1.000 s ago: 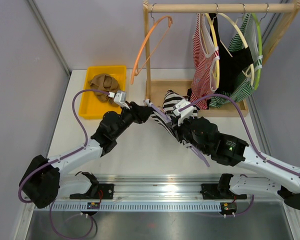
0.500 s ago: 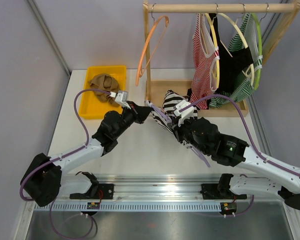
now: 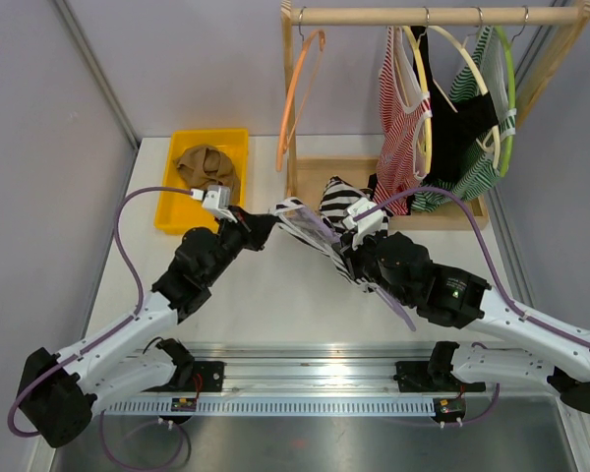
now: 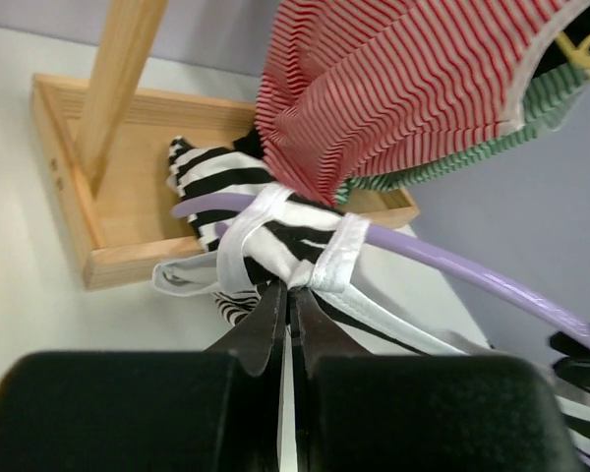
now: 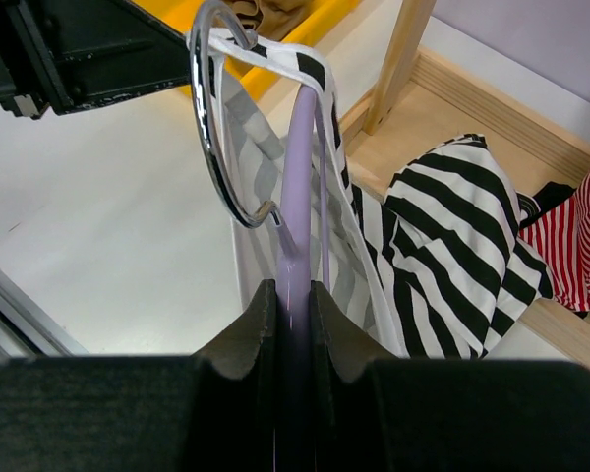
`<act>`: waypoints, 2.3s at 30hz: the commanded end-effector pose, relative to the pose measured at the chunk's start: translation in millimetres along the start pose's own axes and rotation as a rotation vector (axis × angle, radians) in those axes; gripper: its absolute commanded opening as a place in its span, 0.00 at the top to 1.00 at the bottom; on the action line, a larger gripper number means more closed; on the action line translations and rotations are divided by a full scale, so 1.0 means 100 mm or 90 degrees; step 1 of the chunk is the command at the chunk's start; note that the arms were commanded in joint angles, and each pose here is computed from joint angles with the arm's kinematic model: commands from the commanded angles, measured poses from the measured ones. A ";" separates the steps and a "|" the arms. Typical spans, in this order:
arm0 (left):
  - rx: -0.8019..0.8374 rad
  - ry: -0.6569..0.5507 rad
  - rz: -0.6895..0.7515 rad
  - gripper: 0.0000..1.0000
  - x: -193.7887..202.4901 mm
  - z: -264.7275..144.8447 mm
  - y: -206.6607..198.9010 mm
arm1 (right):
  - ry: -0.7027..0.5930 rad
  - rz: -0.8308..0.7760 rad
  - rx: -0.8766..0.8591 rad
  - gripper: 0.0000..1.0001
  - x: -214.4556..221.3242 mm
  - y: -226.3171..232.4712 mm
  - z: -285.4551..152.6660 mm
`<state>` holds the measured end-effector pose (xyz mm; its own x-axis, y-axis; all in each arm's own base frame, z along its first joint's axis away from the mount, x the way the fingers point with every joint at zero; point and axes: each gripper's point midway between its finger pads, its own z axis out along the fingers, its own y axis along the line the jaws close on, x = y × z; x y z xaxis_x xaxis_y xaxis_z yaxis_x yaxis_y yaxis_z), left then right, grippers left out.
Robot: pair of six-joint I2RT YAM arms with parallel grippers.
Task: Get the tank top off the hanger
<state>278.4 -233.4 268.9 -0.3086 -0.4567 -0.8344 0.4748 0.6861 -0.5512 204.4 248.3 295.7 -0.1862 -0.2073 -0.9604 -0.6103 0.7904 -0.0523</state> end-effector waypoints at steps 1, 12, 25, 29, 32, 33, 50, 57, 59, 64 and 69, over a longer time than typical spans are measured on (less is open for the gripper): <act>-0.082 -0.001 0.029 1.00 -0.03 0.06 0.27 | -0.044 0.027 -0.013 1.00 -0.19 0.03 -0.06; -0.153 0.037 -0.004 1.00 0.07 0.60 0.79 | -0.040 0.018 -0.037 1.00 -0.17 0.07 -0.10; -0.196 0.132 -0.015 1.00 0.71 0.46 1.17 | -0.069 0.028 -0.019 1.00 -0.25 -0.01 -0.16; -0.193 0.157 0.002 1.00 0.83 0.27 1.18 | -0.092 0.038 -0.014 1.00 -0.32 -0.05 -0.22; -0.176 0.193 0.023 1.00 0.99 0.08 1.10 | -0.111 0.045 -0.007 1.00 -0.39 -0.09 -0.26; -0.162 0.200 0.033 1.00 1.01 0.01 1.00 | -0.115 0.048 -0.007 1.00 -0.41 -0.09 -0.27; -0.132 0.217 -0.002 1.00 1.03 -1.35 0.57 | -0.263 0.129 -0.105 1.00 -1.14 0.07 -0.59; -0.251 0.114 -0.021 1.00 0.74 -1.37 0.86 | -0.248 0.133 -0.137 1.00 -1.22 0.16 -0.62; -0.294 0.048 -0.015 1.00 0.46 -1.34 0.92 | -0.230 0.130 -0.140 1.00 -1.15 0.17 -0.61; -0.374 -0.069 0.015 1.00 -0.05 -1.22 0.98 | -0.205 0.127 -0.132 1.00 -1.03 0.14 -0.62; -0.483 -0.106 0.091 1.00 -0.33 -1.03 1.14 | -0.196 0.124 -0.131 1.00 -0.99 0.11 -0.67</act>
<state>231.9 -132.5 230.7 -0.2694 -0.4765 -0.8369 0.0462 0.8616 -0.5055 165.9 262.3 343.5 -0.1728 -0.0295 -0.9845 -0.7540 0.6470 0.1130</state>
